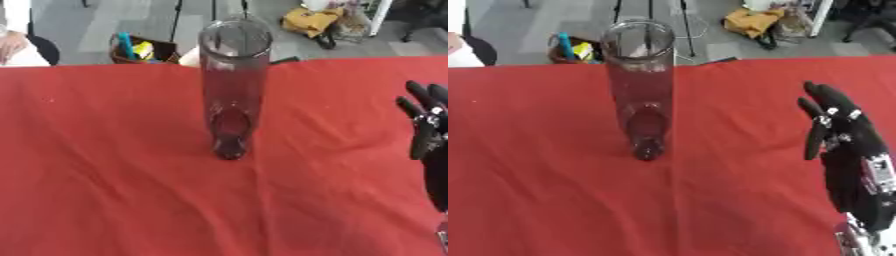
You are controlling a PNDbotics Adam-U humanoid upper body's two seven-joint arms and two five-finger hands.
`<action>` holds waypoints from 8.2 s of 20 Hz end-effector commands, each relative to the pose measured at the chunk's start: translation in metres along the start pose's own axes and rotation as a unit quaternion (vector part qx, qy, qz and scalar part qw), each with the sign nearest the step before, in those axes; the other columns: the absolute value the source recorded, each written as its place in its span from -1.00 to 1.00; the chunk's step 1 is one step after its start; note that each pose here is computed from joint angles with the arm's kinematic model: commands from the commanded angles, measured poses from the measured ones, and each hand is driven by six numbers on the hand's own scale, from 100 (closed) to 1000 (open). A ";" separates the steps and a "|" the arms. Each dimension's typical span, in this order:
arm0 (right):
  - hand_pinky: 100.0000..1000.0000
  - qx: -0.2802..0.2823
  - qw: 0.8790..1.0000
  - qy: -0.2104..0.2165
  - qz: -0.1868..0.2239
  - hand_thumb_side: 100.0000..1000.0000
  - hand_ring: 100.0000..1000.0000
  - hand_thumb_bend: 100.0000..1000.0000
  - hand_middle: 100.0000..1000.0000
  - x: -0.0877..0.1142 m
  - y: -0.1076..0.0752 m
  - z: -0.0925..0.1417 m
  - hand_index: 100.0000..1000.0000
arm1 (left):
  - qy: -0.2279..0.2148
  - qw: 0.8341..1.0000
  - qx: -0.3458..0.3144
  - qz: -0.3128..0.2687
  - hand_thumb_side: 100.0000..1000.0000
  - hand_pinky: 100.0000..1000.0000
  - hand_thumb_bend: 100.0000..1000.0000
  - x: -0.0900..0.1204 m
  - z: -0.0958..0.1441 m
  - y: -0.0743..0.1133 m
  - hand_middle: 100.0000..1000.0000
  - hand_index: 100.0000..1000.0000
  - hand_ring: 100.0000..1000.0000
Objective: Arrange flowers into the vase.
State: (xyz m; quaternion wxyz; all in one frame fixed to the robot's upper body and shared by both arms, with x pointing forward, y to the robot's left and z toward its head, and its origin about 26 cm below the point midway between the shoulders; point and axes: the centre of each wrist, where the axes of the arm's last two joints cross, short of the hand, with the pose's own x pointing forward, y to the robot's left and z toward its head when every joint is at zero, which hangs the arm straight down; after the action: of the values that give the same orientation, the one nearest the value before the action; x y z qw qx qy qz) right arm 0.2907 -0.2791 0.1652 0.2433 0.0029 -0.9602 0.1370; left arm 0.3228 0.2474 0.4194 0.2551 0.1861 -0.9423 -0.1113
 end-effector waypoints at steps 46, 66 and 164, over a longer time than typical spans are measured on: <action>0.98 0.099 0.992 -0.041 -0.073 1.00 1.00 -1.00 -0.62 0.008 0.019 -0.035 0.84 | -0.076 0.957 0.139 0.244 0.51 -1.00 -1.00 0.058 -0.064 -0.066 -1.00 -1.00 -1.00; 1.00 0.113 0.990 -0.040 -0.076 1.00 1.00 -1.00 -0.65 0.008 0.025 -0.040 0.86 | -0.088 0.951 0.107 0.275 0.53 -1.00 -1.00 0.074 -0.060 -0.083 -1.00 -1.00 -1.00; 1.00 0.079 0.995 -0.024 -0.061 1.00 1.00 -1.00 -0.64 0.008 0.016 -0.036 0.87 | -0.025 0.985 -0.155 -0.077 0.31 -0.42 -1.00 0.007 -0.026 -0.101 -0.11 0.10 -0.14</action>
State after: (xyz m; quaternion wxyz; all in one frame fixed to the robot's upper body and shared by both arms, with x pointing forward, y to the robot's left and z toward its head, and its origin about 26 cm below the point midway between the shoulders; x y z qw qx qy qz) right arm 0.3020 -0.2514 0.1883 0.2399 0.0874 -0.9470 0.1951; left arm 0.3643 0.1441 0.4047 0.2597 0.1962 -0.9054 -0.2726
